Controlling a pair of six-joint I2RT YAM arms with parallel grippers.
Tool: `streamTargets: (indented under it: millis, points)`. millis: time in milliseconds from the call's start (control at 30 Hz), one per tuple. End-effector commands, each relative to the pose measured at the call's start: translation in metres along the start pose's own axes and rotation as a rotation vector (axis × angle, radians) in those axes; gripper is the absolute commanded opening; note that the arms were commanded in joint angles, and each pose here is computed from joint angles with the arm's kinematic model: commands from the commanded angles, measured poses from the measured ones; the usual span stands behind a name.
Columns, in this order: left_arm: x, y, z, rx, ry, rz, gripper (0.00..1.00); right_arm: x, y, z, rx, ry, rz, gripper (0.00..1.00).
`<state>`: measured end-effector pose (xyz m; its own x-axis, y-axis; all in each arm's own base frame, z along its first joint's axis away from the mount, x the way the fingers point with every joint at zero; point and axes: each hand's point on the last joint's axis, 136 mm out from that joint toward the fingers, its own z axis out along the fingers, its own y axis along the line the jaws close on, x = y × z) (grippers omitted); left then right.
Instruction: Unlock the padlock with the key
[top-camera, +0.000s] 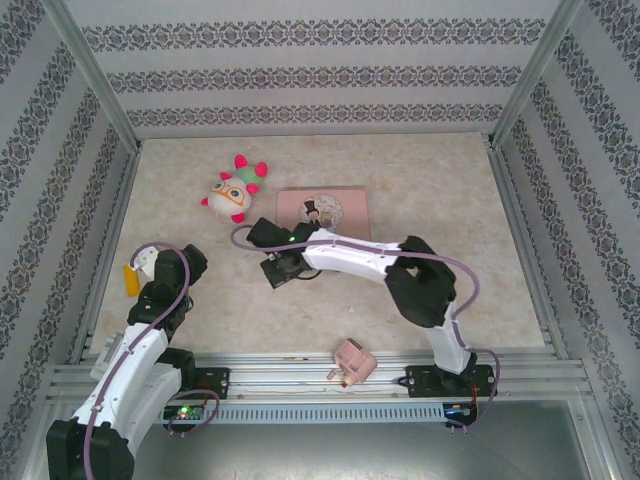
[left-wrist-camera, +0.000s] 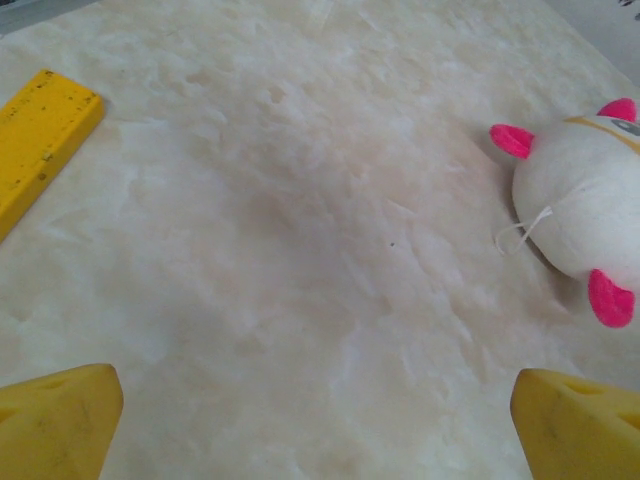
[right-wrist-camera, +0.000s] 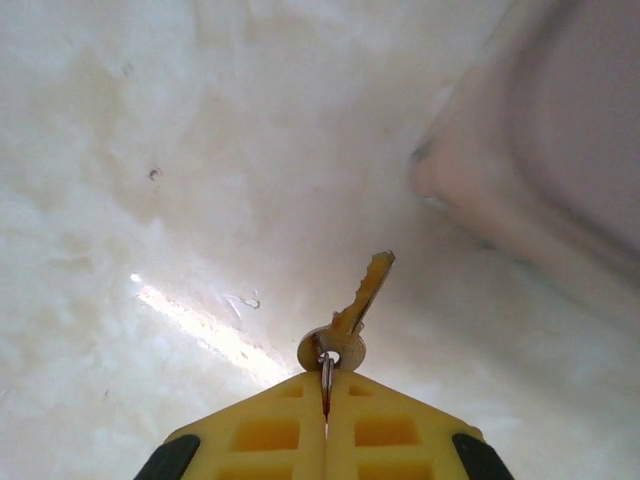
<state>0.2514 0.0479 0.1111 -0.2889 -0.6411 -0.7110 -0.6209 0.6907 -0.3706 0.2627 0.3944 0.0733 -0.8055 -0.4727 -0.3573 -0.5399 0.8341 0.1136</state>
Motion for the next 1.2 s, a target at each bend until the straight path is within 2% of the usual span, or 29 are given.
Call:
streamTargets:
  millis: [0, 200, 500, 600, 767, 900, 1167]
  points:
    - [-0.018, -0.021, -0.008, 0.08, -0.021, 0.006, 0.99, -0.021, 0.009, -0.036, -0.084, -0.129, -0.039, 0.0]
    - [-0.026, -0.058, -0.02, 0.246, 0.003, 0.049, 0.99, -0.024, 0.002, -0.084, -0.127, -0.284, -0.172, 0.0]
    - [-0.037, -0.144, -0.068, 0.7, 0.06, 0.106, 0.99, -0.022, 0.005, -0.15, -0.266, -0.563, -0.336, 0.0]
    - [-0.037, -0.169, -0.086, 0.833, 0.125, 0.106, 0.99, -0.019, 0.003, -0.167, -0.293, -0.647, -0.359, 0.0]
    - [-0.032, -0.211, -0.118, 1.072, 0.275, 0.067, 0.94, -0.012, 0.002, -0.196, -0.321, -0.784, -0.41, 0.0]
    - [-0.027, -0.239, -0.15, 1.222, 0.38, 0.091, 0.88, -0.008, -0.005, -0.207, -0.286, -0.811, -0.432, 0.0]
    - [0.001, -0.268, -0.205, 1.344, 0.587, 0.357, 0.8, -0.001, -0.017, -0.214, -0.193, -0.76, -0.493, 0.0]
